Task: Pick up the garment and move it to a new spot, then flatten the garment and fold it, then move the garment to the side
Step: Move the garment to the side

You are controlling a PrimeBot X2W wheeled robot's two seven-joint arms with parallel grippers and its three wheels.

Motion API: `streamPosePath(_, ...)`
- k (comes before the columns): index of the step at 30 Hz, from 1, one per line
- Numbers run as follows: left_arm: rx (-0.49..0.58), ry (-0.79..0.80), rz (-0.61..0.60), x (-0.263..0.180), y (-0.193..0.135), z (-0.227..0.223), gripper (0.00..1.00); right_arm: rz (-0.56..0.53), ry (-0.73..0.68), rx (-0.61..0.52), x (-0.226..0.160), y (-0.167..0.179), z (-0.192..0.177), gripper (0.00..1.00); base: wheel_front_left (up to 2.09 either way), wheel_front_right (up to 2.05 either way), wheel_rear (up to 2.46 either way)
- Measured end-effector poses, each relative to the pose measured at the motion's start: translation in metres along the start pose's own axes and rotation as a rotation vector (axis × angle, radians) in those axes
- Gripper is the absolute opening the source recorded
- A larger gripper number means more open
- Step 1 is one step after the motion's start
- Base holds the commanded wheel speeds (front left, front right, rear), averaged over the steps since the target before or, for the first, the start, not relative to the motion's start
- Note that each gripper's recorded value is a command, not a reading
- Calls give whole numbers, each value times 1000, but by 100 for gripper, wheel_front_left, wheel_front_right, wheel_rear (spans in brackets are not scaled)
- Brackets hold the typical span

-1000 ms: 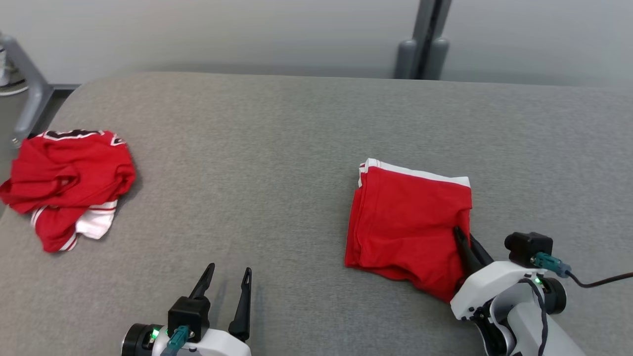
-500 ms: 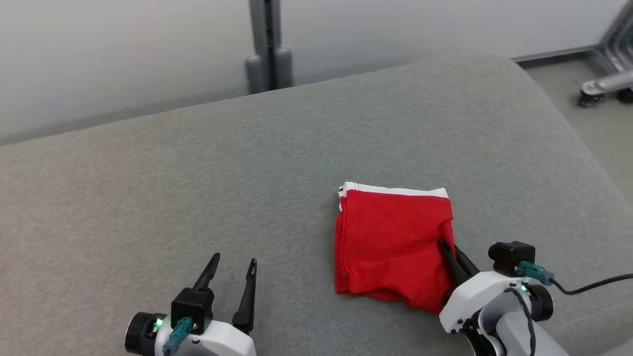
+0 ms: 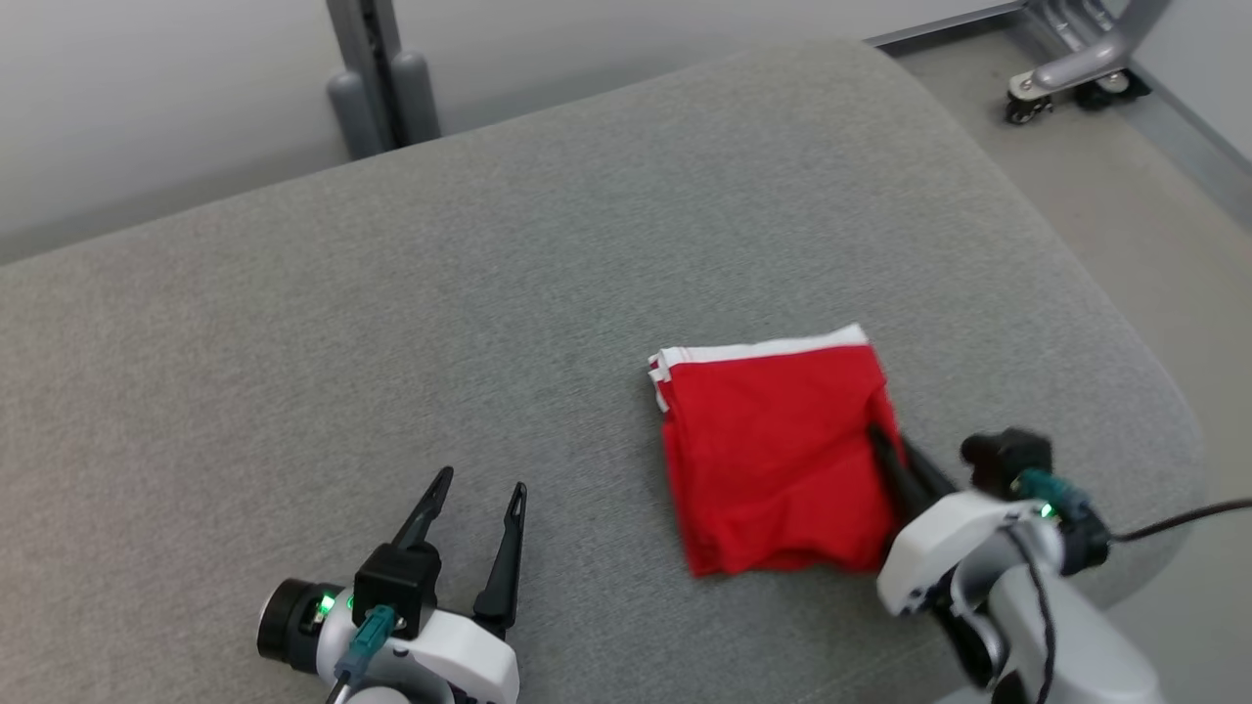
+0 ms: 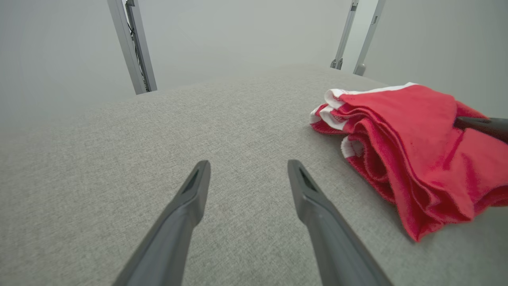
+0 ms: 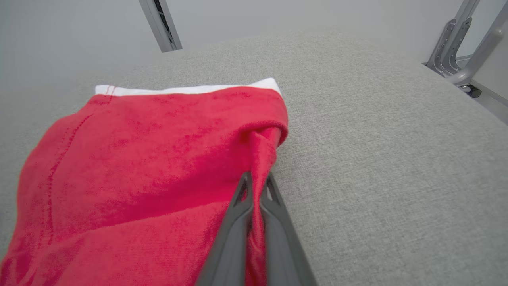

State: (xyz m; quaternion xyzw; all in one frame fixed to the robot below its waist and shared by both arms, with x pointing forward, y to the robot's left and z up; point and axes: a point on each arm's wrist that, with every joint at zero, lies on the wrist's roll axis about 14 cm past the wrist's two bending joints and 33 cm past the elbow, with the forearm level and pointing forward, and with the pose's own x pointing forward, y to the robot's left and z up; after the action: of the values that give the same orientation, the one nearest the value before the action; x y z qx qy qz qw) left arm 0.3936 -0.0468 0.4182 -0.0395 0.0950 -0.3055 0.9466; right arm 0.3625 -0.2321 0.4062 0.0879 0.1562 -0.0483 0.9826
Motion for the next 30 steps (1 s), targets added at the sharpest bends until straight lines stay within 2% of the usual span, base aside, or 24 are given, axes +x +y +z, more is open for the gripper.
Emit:
streamPosePath(7, 27, -4, 60, 0, 30, -2, 100, -16, -45, -188, 42, -30, 44, 0, 0, 0, 0)
streamPosePath(11, 39, 2, 106, -3, 51, -6, 100, -57, -59, -255, 68, -51, 66, 0, 0, 0, 0)
streamPosePath(15, 46, -3, 133, -5, 65, -6, 100, -142, -55, -283, 86, -85, 80, 0, 0, 0, 0)
streamPosePath(20, 53, -13, 185, -12, 84, -3, 100, -232, -17, -310, 96, -119, 79, 0, 0, 0, 0)
streamPosePath(27, 52, -23, 204, -11, 93, -2, 100, -329, 3, -350, 99, -151, 84, 0, 0, 0, 0)
streamPosePath(28, 52, -25, 205, -10, 94, -2, 100, -340, -4, -357, 99, -154, 88, 44, 0, 0, 0)
streamPosePath(29, 52, -25, 205, -10, 94, -1, 100, -357, -13, -355, 97, -158, 91, 100, 0, 0, 0)
streamPosePath(30, 52, -24, 203, -10, 94, -2, 100, -372, -26, -347, 96, -160, 94, 100, 0, 0, 0)
